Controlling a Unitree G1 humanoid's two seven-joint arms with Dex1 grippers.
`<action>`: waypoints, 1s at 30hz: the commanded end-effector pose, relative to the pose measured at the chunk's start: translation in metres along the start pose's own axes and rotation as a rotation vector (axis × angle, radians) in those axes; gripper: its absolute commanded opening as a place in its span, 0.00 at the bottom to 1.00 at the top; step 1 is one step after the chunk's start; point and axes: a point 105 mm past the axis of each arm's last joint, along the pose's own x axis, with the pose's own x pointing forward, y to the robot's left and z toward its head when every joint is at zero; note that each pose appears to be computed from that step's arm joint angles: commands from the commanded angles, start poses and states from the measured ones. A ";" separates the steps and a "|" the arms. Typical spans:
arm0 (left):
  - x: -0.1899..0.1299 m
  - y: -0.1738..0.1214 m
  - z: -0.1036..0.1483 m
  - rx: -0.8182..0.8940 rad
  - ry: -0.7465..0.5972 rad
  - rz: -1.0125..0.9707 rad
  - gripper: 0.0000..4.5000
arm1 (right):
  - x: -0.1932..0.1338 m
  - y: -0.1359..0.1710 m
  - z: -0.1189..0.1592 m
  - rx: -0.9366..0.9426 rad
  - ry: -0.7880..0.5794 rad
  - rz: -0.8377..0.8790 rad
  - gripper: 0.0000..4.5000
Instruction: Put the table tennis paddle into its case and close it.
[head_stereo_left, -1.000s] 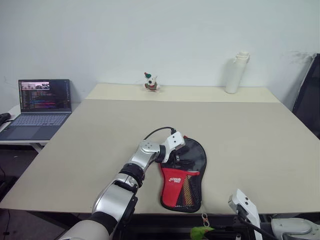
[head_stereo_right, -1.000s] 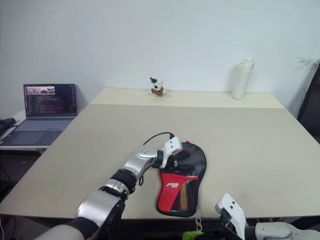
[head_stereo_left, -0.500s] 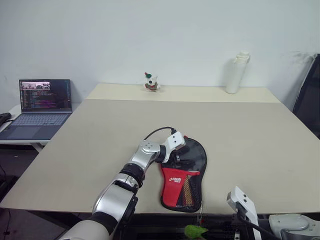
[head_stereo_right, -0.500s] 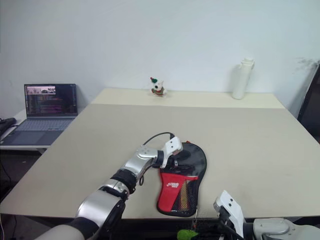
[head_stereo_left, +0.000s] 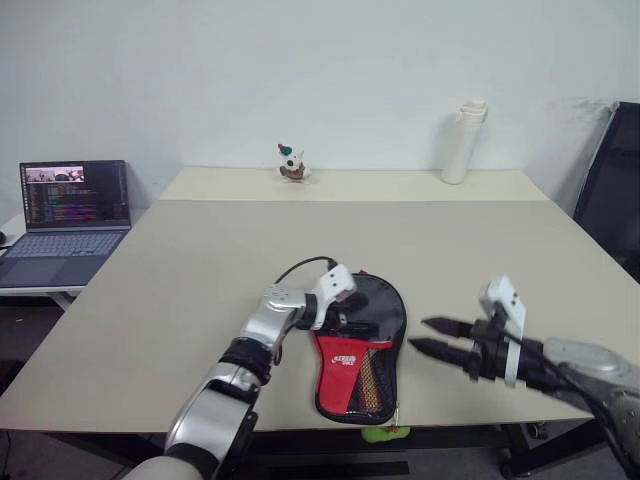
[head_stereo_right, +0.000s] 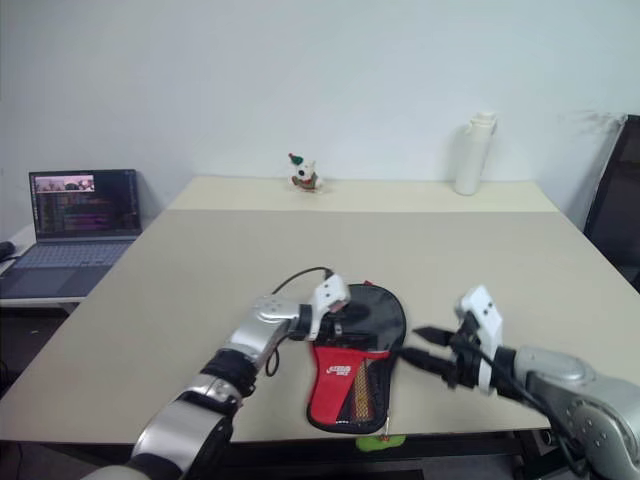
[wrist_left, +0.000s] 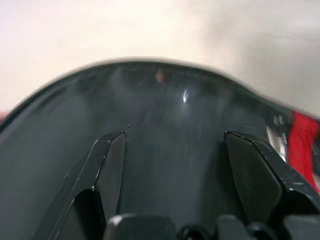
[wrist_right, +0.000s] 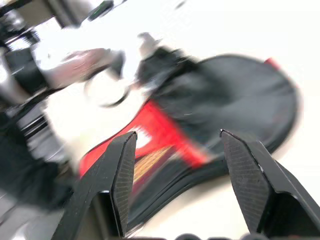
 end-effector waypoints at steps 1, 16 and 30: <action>-0.041 0.003 0.017 0.021 -0.080 0.061 0.76 | 0.004 -0.014 0.011 -0.059 -0.024 0.006 0.65; -0.125 -0.005 0.010 -0.042 -0.101 0.420 0.76 | 0.028 -0.096 0.018 -0.196 -0.025 -0.036 0.65; -0.110 -0.008 0.005 -0.012 -0.047 0.477 0.76 | -0.017 -0.155 0.023 -0.222 0.016 -0.262 0.65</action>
